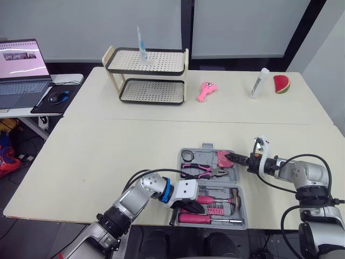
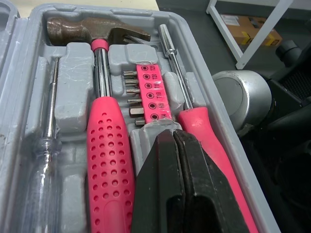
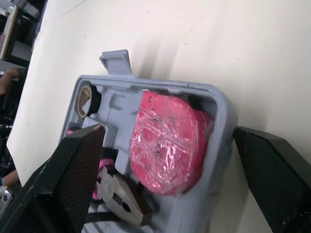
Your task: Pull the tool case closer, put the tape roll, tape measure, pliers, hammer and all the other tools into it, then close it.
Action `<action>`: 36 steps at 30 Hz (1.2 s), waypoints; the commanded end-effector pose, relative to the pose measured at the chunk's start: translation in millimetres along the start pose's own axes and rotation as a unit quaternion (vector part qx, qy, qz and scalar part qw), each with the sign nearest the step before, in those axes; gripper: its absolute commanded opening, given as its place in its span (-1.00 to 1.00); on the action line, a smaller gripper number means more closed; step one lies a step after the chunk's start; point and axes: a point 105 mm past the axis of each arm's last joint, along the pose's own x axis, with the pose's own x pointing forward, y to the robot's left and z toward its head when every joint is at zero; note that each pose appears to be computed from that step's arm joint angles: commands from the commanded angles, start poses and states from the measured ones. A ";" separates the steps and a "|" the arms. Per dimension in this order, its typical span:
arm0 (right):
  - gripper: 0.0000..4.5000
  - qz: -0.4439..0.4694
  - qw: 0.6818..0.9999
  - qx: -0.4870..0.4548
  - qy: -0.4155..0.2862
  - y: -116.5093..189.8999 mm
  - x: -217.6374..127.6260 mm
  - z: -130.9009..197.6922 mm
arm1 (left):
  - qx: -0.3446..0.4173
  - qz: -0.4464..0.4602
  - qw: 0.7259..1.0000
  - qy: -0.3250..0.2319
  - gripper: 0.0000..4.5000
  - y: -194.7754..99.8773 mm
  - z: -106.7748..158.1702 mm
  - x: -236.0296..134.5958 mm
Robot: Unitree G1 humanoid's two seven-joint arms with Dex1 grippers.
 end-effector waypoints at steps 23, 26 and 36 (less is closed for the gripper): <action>0.98 0.152 0.984 0.048 -0.078 60.5 -11.4 28.4 | 0.011 0.030 0.999 0.016 -1.00 10.1 -1.0 -18.0; 0.98 0.152 0.984 0.037 -0.083 65.1 -16.7 32.3 | 0.020 0.046 0.999 0.007 -1.00 13.1 5.1 -30.2; 0.98 0.177 0.981 0.017 -0.083 88.4 -27.0 38.5 | 0.019 0.095 0.995 -0.005 -1.00 7.0 14.6 -75.5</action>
